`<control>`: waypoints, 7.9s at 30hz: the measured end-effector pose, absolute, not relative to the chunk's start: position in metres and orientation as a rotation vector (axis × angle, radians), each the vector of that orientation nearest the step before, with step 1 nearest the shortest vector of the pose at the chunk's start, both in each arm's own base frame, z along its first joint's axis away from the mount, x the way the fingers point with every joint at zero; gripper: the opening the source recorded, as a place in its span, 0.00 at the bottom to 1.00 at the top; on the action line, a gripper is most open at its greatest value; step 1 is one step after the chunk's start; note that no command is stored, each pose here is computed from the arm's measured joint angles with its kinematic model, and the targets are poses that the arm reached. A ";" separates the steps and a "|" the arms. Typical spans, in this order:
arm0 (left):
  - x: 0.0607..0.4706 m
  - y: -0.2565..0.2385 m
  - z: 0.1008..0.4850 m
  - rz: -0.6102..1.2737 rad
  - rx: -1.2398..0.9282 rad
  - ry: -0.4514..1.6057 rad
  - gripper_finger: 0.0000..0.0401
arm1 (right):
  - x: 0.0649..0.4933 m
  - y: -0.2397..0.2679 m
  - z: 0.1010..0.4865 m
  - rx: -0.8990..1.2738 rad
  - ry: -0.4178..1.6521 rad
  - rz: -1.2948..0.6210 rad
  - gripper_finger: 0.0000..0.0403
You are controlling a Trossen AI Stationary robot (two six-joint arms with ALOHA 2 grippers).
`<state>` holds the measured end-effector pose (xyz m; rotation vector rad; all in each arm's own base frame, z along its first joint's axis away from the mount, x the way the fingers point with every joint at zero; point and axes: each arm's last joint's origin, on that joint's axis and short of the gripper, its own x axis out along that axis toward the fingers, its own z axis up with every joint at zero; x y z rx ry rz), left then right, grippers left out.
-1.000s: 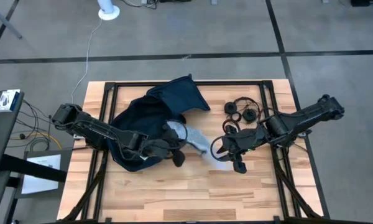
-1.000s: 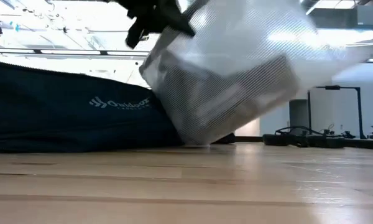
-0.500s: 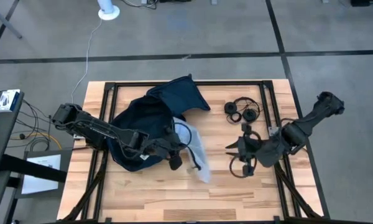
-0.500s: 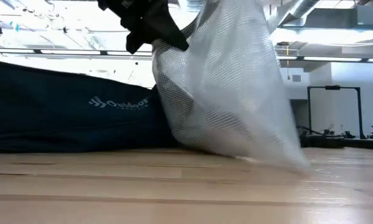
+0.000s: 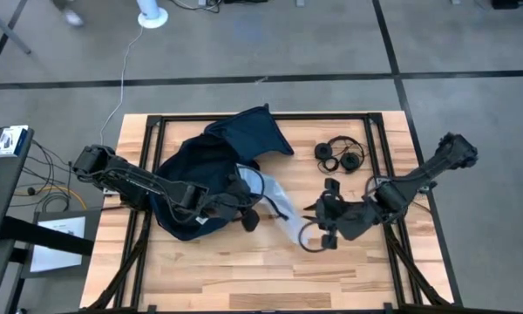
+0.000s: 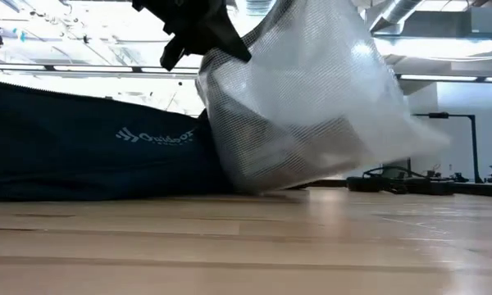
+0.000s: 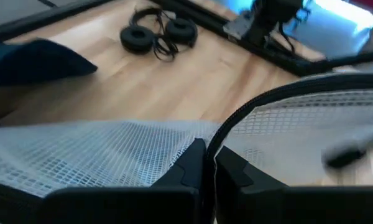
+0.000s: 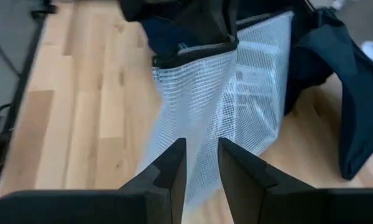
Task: Unpack backpack
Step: Open the white zip bag
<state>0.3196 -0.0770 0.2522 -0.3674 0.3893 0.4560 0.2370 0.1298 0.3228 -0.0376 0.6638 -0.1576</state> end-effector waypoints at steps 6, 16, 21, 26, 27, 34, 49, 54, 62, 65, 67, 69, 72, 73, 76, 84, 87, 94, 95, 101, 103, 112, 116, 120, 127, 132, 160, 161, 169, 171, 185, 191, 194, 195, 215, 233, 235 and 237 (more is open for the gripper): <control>0.320 -0.078 0.254 0.492 -0.378 0.346 0.00 | 0.247 0.125 0.317 -0.024 0.671 -0.194 0.34; 0.319 -0.082 0.255 0.488 -0.398 0.338 0.00 | 0.246 0.118 0.327 -0.037 0.652 -0.196 0.54; 0.319 -0.082 0.255 0.488 -0.402 0.339 0.00 | 0.241 0.119 0.343 -0.049 0.656 -0.186 0.55; 0.319 -0.082 0.254 0.489 -0.406 0.340 0.00 | 0.241 0.117 0.349 -0.071 0.652 -0.183 0.55; 0.319 -0.082 0.254 0.489 -0.406 0.339 0.00 | 0.241 0.117 0.349 -0.075 0.653 -0.186 0.55; 0.319 -0.082 0.254 0.490 -0.404 0.339 0.00 | 0.262 0.112 0.335 -0.087 0.675 -0.230 0.55; 0.319 -0.082 0.255 0.490 -0.396 0.337 0.00 | 0.292 0.110 0.318 -0.097 0.641 -0.307 0.51; 0.319 -0.082 0.254 0.487 -0.391 0.339 0.00 | 0.288 0.111 0.322 -0.088 0.627 -0.311 0.45; 0.319 -0.082 0.254 0.486 -0.385 0.348 0.00 | 0.276 0.128 0.322 -0.076 0.613 -0.325 0.38; 0.319 -0.082 0.254 0.485 -0.385 0.349 0.00 | 0.270 0.138 0.323 -0.109 0.574 -0.358 0.36; 0.319 -0.082 0.254 0.485 -0.384 0.349 0.00 | 0.268 0.142 0.324 -0.126 0.551 -0.382 0.35; 0.319 -0.082 0.254 0.484 -0.378 0.350 0.00 | 0.269 0.143 0.320 -0.104 0.524 -0.385 0.35; 0.319 -0.082 0.254 0.481 -0.377 0.344 0.00 | 0.271 0.145 0.308 -0.082 0.506 -0.386 0.35; 0.319 -0.082 0.255 0.480 -0.380 0.341 0.00 | 0.271 0.144 0.304 -0.082 0.506 -0.387 0.35; 0.319 -0.082 0.255 0.480 -0.381 0.339 0.00 | 0.271 0.143 0.302 -0.087 0.488 -0.428 0.35; 0.319 -0.082 0.255 0.482 -0.380 0.338 0.00 | 0.270 0.142 0.303 -0.099 0.465 -0.471 0.33; 0.319 -0.082 0.255 0.482 -0.380 0.338 0.00 | 0.270 0.142 0.303 -0.098 0.464 -0.472 0.33; 0.319 -0.082 0.255 0.482 -0.380 0.338 0.00 | 0.271 0.140 0.302 -0.073 0.458 -0.483 0.33; 0.319 -0.082 0.255 0.482 -0.380 0.338 0.00 | 0.272 0.140 0.301 -0.072 0.458 -0.485 0.33; 0.319 -0.082 0.255 0.481 -0.380 0.338 0.00 | 0.273 0.139 0.291 -0.060 0.448 -0.487 0.33; 0.319 -0.082 0.255 0.481 -0.381 0.339 0.00 | 0.273 0.137 0.287 -0.067 0.456 -0.492 0.33; 0.319 -0.082 0.255 0.481 -0.381 0.338 0.00 | 0.273 0.136 0.289 -0.075 0.448 -0.488 0.26; 0.319 -0.082 0.255 0.481 -0.381 0.338 0.00 | 0.275 0.136 0.291 -0.081 0.437 -0.486 0.21; 0.319 -0.082 0.255 0.481 -0.381 0.338 0.00 | 0.276 0.134 0.291 -0.083 0.438 -0.489 0.13; 0.319 -0.082 0.255 0.482 -0.378 0.342 0.00 | 0.277 0.134 0.291 -0.086 0.439 -0.476 0.01; 0.318 -0.079 0.253 0.487 -0.351 0.375 0.04 | 0.277 0.135 0.291 -0.080 0.443 -0.464 0.00; 0.321 -0.117 0.285 -0.076 -0.174 0.203 0.48 | 0.290 0.112 0.293 -0.058 0.459 -0.477 0.00; 0.325 -0.116 0.280 -0.068 -0.195 0.219 0.48 | 0.290 0.112 0.293 -0.053 0.462 -0.469 0.00; 0.347 -0.097 0.253 0.043 -0.249 0.259 0.48 | 0.292 0.117 0.296 -0.037 0.445 -0.400 0.00; 0.349 -0.094 0.251 0.053 -0.247 0.254 0.48 | 0.291 0.119 0.296 -0.037 0.442 -0.392 0.00; 0.343 -0.104 0.247 0.028 -0.209 0.328 0.48 | 0.289 0.124 0.296 -0.041 0.443 -0.375 0.00; 0.339 -0.111 0.246 0.110 -0.143 0.317 0.48 | 0.289 0.124 0.296 -0.041 0.445 -0.375 0.00; 0.341 -0.103 0.248 0.213 -0.106 0.286 0.48 | 0.289 0.124 0.296 -0.040 0.444 -0.375 0.00; 0.342 -0.100 0.249 0.227 -0.091 0.279 0.48 | 0.289 0.124 0.296 -0.039 0.442 -0.375 0.00; 0.355 -0.096 0.248 0.148 -0.171 0.189 0.48 | 0.290 0.123 0.296 -0.035 0.438 -0.378 0.00; 0.348 -0.099 0.262 0.080 -0.170 0.156 0.00 | 0.289 0.123 0.296 -0.041 0.446 -0.380 0.00; 0.340 -0.101 0.276 0.057 -0.168 0.125 0.00 | 0.289 0.123 0.295 -0.044 0.451 -0.379 0.00; 0.330 -0.103 0.292 0.017 -0.160 0.088 0.00 | 0.289 0.123 0.295 -0.045 0.452 -0.380 0.00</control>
